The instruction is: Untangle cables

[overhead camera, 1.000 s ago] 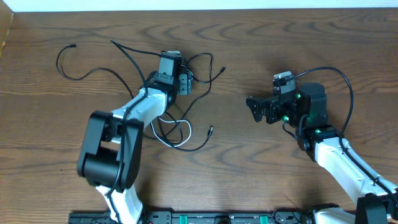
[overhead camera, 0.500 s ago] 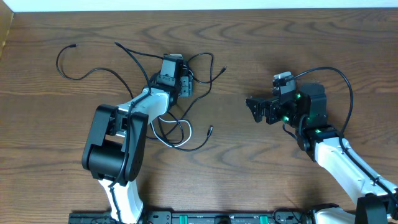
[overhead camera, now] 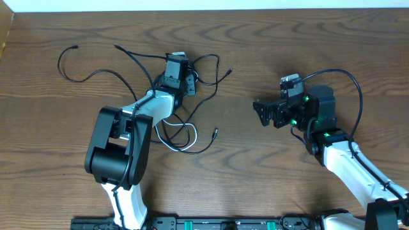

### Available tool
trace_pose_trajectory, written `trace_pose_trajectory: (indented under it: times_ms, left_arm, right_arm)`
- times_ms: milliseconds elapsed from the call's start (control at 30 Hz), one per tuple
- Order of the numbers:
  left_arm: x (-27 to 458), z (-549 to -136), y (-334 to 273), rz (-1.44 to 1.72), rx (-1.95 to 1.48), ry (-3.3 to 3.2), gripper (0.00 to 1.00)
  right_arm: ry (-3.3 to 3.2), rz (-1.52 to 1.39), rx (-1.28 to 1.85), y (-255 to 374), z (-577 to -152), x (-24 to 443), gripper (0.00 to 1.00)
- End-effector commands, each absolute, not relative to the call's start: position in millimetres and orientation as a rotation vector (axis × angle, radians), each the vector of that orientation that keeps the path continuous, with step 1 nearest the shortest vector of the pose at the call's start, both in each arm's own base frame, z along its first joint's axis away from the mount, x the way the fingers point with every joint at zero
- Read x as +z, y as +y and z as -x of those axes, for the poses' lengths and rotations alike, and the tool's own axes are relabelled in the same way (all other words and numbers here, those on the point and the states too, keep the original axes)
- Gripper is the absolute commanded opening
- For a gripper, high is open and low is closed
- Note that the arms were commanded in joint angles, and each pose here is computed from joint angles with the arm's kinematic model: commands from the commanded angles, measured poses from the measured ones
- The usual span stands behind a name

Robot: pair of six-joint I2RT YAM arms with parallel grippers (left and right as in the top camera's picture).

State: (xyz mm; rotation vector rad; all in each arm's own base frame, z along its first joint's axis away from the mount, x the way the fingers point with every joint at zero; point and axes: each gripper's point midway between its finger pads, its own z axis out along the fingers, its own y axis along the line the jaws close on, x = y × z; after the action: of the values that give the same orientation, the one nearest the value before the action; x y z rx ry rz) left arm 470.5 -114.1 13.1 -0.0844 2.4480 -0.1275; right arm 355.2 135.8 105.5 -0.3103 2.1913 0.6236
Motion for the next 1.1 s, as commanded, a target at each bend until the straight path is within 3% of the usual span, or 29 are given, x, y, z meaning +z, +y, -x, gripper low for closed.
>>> trace_pose_trajectory:
  times_ms: [0,333,367,467,667,1067]
  left_arm:
    - [14,-472,-110,0.141,-0.126,2.449,0.52]
    - [67,-480,-109,0.144,-0.159,2.341,0.49]
    - [73,-481,-109,0.132,-0.156,2.327,0.50]
    - [82,-486,-97,0.167,-0.081,2.281,0.66]
    - [68,-487,-72,0.218,0.107,2.274,0.68]
    - [47,-493,-85,0.159,0.041,2.298,0.67]
  right_arm:
    - [2.198,0.338,0.619,139,-352,101,0.99]
    - [2.213,0.322,0.591,135,-353,98,0.99]
    - [2.212,0.322,0.591,135,-353,98,0.99]
    - [2.213,0.322,0.592,135,-353,98,0.99]
    - [2.213,0.322,0.592,135,-353,98,0.99]
    - [2.213,0.323,0.593,135,-353,98,0.99]
